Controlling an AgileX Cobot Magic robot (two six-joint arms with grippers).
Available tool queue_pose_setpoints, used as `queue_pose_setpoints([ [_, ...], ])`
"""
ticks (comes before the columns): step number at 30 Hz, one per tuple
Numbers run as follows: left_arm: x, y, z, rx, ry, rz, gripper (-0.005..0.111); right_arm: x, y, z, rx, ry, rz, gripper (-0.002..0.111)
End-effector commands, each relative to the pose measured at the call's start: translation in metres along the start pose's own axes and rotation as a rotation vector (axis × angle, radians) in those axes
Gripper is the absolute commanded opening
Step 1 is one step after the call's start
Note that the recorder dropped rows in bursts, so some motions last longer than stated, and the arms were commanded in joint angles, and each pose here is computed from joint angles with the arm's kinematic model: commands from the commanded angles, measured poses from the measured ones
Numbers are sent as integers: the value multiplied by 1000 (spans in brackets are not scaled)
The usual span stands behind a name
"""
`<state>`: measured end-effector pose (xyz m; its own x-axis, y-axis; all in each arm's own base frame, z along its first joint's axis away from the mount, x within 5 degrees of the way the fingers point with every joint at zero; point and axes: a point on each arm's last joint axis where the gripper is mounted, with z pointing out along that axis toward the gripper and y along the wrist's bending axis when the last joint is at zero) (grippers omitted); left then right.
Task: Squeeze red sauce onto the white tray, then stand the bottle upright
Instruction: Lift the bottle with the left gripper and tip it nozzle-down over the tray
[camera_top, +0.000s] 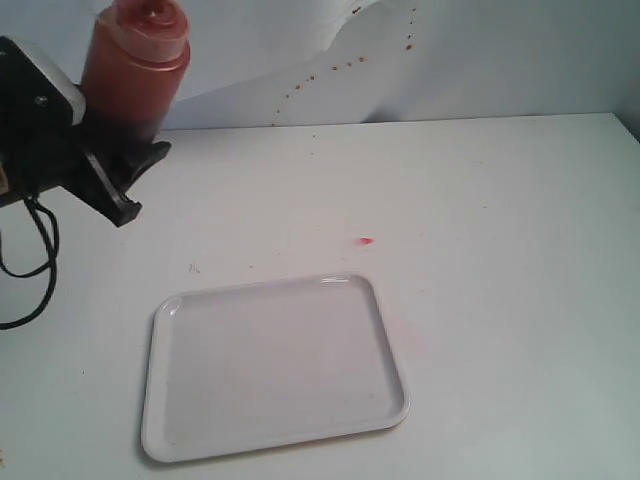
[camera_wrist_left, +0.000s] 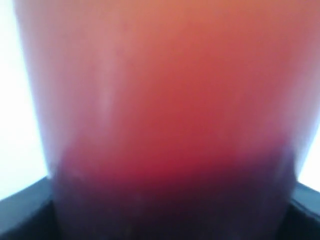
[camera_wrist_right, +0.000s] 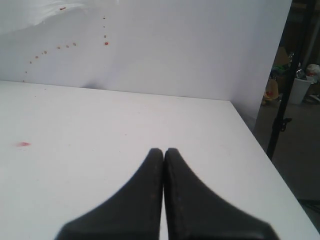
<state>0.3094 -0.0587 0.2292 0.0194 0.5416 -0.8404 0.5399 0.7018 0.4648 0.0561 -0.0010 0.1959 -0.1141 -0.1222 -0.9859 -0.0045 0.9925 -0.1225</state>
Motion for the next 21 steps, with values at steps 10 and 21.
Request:
queue_pose_setpoints([
  [10,-34,2,-74,-107,117,366,0,1,0,0,3,-2,7,0],
  [21,-35,-5,-87,-95,409,878,0,1,0,0,3,-2,7,0],
])
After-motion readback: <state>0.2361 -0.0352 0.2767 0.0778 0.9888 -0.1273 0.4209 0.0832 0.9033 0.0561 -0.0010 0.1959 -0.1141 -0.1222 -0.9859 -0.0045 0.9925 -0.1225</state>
